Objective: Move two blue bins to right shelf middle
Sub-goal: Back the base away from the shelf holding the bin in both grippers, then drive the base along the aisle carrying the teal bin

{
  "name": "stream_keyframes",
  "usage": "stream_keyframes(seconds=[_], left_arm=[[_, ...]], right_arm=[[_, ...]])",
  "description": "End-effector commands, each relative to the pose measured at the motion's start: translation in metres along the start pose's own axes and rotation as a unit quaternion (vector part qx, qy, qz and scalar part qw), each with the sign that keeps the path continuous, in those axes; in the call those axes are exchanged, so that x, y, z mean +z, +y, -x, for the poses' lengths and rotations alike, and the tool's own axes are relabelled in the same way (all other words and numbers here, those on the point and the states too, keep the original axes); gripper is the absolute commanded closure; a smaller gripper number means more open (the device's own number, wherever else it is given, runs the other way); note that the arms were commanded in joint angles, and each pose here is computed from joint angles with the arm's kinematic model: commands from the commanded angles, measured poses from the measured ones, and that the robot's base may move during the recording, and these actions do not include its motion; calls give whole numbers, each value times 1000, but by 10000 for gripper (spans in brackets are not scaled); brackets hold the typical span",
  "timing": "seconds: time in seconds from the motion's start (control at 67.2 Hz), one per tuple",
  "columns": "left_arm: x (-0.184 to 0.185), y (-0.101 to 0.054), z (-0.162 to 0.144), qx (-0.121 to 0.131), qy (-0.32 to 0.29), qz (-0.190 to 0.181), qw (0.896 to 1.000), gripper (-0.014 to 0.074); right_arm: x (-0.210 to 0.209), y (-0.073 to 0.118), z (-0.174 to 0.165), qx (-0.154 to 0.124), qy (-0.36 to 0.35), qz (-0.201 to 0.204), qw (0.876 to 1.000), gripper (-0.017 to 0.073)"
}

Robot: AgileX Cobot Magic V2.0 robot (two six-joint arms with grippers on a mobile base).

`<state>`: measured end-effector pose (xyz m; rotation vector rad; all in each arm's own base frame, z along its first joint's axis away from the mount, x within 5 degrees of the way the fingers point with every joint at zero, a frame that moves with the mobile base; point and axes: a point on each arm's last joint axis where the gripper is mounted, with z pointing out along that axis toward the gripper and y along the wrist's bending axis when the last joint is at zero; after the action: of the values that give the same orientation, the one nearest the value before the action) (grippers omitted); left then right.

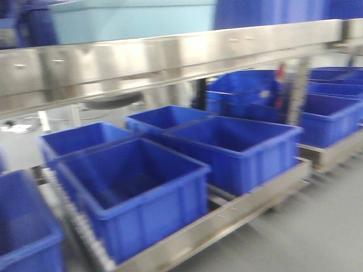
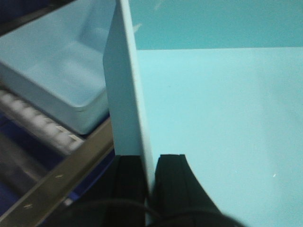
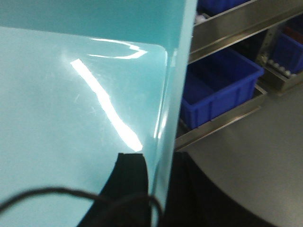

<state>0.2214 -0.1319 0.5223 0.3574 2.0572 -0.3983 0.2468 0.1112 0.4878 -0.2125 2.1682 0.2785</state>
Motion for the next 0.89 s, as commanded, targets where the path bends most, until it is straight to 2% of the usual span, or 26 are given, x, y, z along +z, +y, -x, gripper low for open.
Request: stream_keyframes(seconds=[0.0, 0.878], left_arm=[[-6, -9, 6, -10, -32, -42, 999, 704], [-6, -9, 6, -10, -32, -42, 999, 704]], right_arm=[[-4, 3, 7, -5, -33, 17, 999, 712], [-4, 3, 7, -5, -33, 17, 999, 712]])
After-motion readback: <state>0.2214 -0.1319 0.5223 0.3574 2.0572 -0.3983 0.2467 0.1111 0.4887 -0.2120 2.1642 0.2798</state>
